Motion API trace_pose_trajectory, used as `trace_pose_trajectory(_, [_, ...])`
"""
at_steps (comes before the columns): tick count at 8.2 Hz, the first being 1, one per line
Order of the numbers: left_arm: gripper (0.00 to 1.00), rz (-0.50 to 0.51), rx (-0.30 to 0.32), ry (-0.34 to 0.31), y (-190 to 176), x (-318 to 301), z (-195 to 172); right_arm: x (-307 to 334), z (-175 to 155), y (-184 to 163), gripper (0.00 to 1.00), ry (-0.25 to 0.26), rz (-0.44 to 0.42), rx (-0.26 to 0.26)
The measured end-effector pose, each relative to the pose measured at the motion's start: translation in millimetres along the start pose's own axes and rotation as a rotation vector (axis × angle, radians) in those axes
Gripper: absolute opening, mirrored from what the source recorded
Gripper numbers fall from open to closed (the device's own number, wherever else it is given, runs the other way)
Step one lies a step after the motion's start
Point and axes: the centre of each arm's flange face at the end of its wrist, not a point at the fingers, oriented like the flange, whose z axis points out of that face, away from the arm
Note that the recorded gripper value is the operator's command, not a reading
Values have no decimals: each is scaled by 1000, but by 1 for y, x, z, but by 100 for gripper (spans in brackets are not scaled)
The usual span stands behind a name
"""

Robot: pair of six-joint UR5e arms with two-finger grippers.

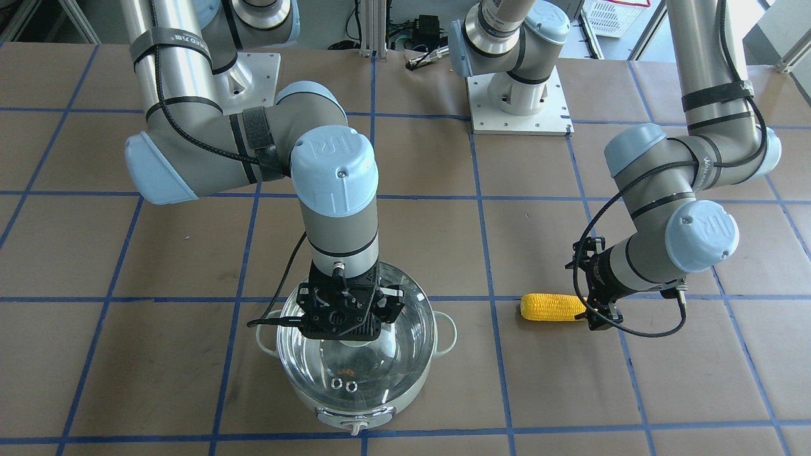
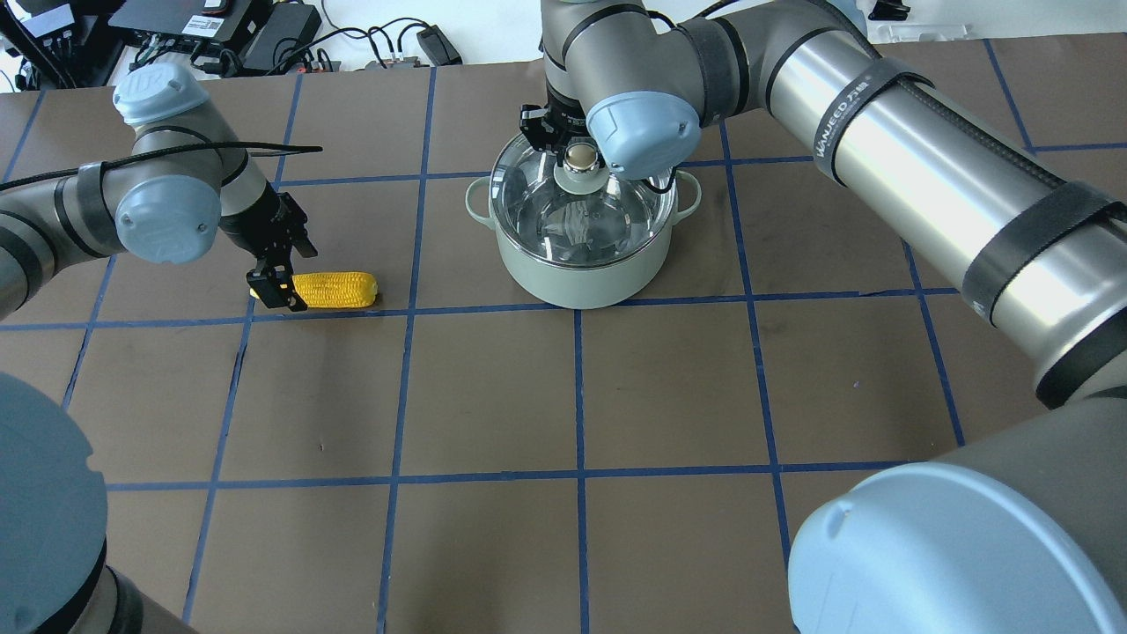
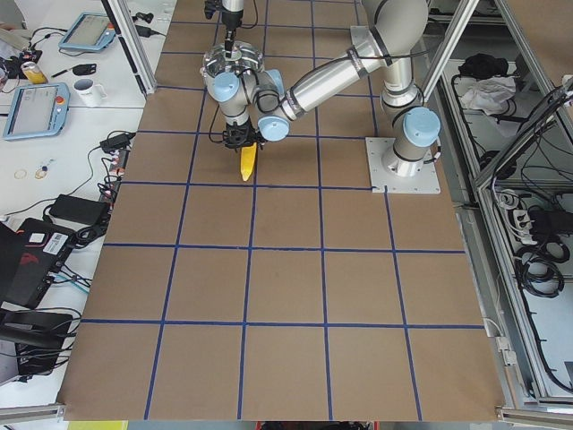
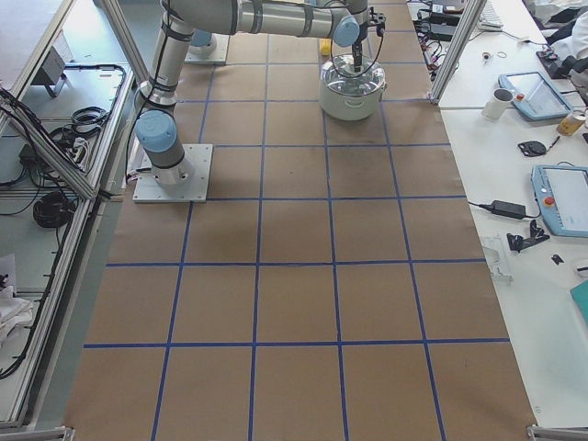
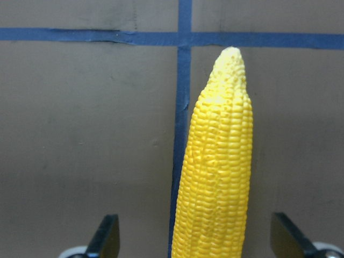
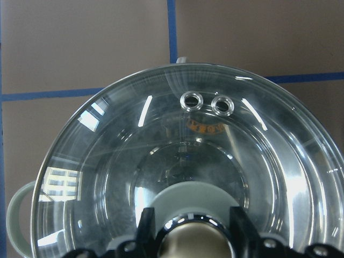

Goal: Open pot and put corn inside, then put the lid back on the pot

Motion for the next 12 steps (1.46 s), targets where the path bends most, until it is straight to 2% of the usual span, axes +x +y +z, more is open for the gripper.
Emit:
trace_pose_trajectory(2, [100,17,9,23,-1,1,8,1,-20,-1,34,-11,0,23])
trace_pose_trajectory(4, [100,50,11,14,-1,-2,22,17,-75,7,33,-22,-3,42])
trace_pose_trajectory(5, [97,79,9,-4,-1,-5,33,37,-106,14,33,-11,9,25])
trace_pose_trajectory(6, [66,98,8,-18,-1,-8,40,66,-132,23,33,8,32,-11])
trace_pose_trajectory(9, [0,115,27,-24,-3,-9,44,159,-189,70,34,52,27,-122])
trace_pose_trajectory(12, [0,122,6,-5,0,-7,37,222,-208,74,34,16,4,-143])
